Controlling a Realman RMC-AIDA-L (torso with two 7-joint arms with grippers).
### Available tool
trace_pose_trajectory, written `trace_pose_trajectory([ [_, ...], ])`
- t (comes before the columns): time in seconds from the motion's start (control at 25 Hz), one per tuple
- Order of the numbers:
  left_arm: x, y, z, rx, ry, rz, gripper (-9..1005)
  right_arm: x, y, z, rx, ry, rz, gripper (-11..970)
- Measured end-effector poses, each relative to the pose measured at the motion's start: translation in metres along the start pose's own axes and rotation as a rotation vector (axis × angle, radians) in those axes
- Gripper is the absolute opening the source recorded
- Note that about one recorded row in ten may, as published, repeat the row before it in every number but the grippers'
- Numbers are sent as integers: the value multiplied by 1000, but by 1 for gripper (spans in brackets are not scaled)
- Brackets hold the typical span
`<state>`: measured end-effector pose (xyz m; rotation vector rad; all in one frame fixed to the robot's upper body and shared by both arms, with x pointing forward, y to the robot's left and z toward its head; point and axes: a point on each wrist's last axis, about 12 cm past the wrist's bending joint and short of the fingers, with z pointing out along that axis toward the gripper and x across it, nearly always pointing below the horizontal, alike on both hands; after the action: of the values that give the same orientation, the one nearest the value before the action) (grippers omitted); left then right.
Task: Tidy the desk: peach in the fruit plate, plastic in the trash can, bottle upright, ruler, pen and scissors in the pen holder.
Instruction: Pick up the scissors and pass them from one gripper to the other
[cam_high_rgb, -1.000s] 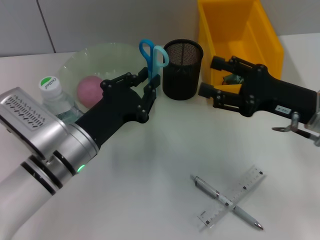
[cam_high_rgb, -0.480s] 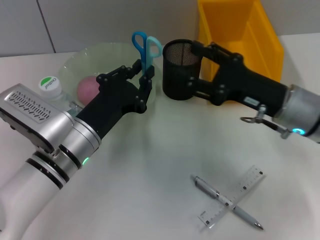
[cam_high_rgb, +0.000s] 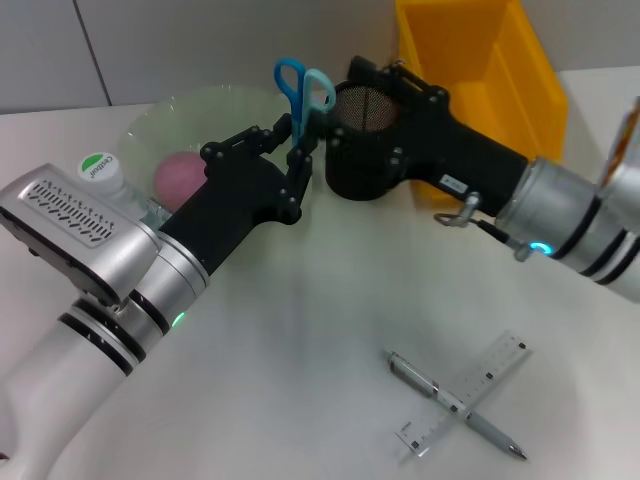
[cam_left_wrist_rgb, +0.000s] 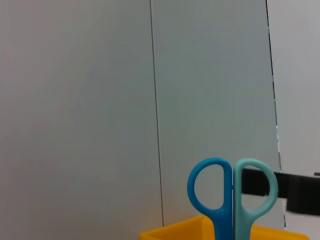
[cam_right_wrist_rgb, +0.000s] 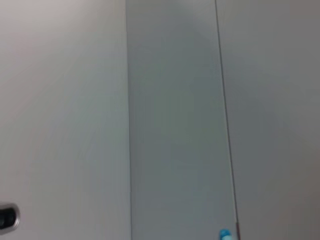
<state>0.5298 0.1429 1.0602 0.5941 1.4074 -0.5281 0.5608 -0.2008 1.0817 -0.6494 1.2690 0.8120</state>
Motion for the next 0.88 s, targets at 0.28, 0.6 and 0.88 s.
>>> trace_pose_trajectory([
  [0.28,-1,1,3,-5,0,-5,224,5,6,13,3,14,-20,775],
  [0.6,1,2,1,-14,5,-11,230,6,8,22,28,5,-17,774],
  [0.88,2,0,0,-9,10,-12,236,7,10,24,27,4,-13,773],
])
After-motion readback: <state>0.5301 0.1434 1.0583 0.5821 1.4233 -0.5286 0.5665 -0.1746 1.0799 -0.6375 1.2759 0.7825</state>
